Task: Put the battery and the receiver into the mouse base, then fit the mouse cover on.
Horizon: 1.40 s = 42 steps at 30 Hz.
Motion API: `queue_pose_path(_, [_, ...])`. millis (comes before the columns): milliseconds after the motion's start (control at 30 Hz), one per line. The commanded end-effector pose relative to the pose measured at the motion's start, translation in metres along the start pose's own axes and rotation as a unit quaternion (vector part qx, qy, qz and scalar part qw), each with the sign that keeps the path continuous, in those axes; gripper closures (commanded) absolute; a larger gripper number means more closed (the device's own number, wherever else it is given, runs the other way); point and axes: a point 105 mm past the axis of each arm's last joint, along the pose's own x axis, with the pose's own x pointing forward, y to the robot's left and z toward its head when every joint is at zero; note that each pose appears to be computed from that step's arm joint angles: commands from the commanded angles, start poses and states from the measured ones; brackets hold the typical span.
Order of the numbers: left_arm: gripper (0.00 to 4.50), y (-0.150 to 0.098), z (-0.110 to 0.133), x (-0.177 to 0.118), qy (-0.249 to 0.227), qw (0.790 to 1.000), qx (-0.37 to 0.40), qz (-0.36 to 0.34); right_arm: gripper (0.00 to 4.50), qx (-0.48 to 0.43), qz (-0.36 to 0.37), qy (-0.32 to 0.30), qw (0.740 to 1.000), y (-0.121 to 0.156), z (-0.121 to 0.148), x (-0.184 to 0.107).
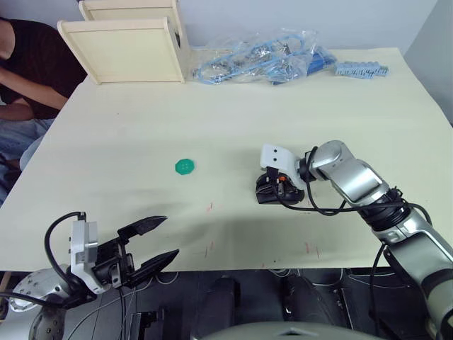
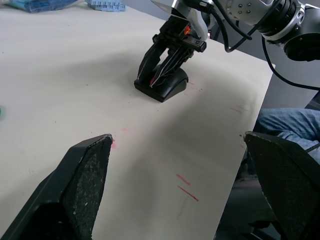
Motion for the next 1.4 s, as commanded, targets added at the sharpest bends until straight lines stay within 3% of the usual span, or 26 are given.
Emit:
queue_pose_path(33, [0.0, -0.003, 0.008, 0.0, -0.004, 1.0, 0.019, -0.002, 3.15, 0.029, 0.007, -0.011, 0.999, 0.0, -0.009, 0.001])
queue_pose_path(133, [0.0, -0.003, 0.008, 0.0, -0.004, 1.0, 0.018, -0.001, 3.15, 0.026, 0.011, -0.062, 0.998, 0.0, 0.007, -0.009])
queue_pose_path(200, [0.0, -0.003, 0.008, -0.001, -0.005, 1.0, 0.019, 0.0, 3.15, 0.009, -0.001, -0.14, 0.99, -0.004, 0.025, -0.033])
queue_pose_path(267, [0.0, -0.003, 0.009, -0.001, -0.006, 1.0, 0.019, 0.001, 3.15, 0.004, 0.001, -0.18, 0.984, -0.002, 0.032, -0.051])
queue_pose_path(400, [0.0, -0.002, 0.01, -0.001, -0.007, 1.0, 0.019, 0.0, 3.15, 0.016, -0.008, -0.212, 0.977, 0.005, 0.025, -0.071])
queue_pose_path(467, [0.0, -0.002, 0.011, -0.001, -0.008, 1.0, 0.019, -0.001, 3.15, 0.021, -0.012, -0.285, 0.958, 0.011, 0.027, -0.083])
queue_pose_path(667, [0.0, 0.001, 0.015, 0.001, -0.007, 1.0, 0.021, -0.009, 3.15, 0.071, -0.08, -0.319, 0.942, 0.014, -0.005, -0.095])
queue_pose_path(1167, [0.0, 0.003, 0.02, 0.006, -0.008, 0.999, 0.022, -0.022, 3.15, 0.185, -0.16, -0.363, 0.899, 0.019, -0.049, -0.057])
queue_pose_path(1400, [0.0, 0.002, 0.02, 0.008, -0.009, 1.0, 0.021, -0.021, 3.15, 0.212, -0.181, -0.34, 0.898, 0.02, -0.071, -0.032])
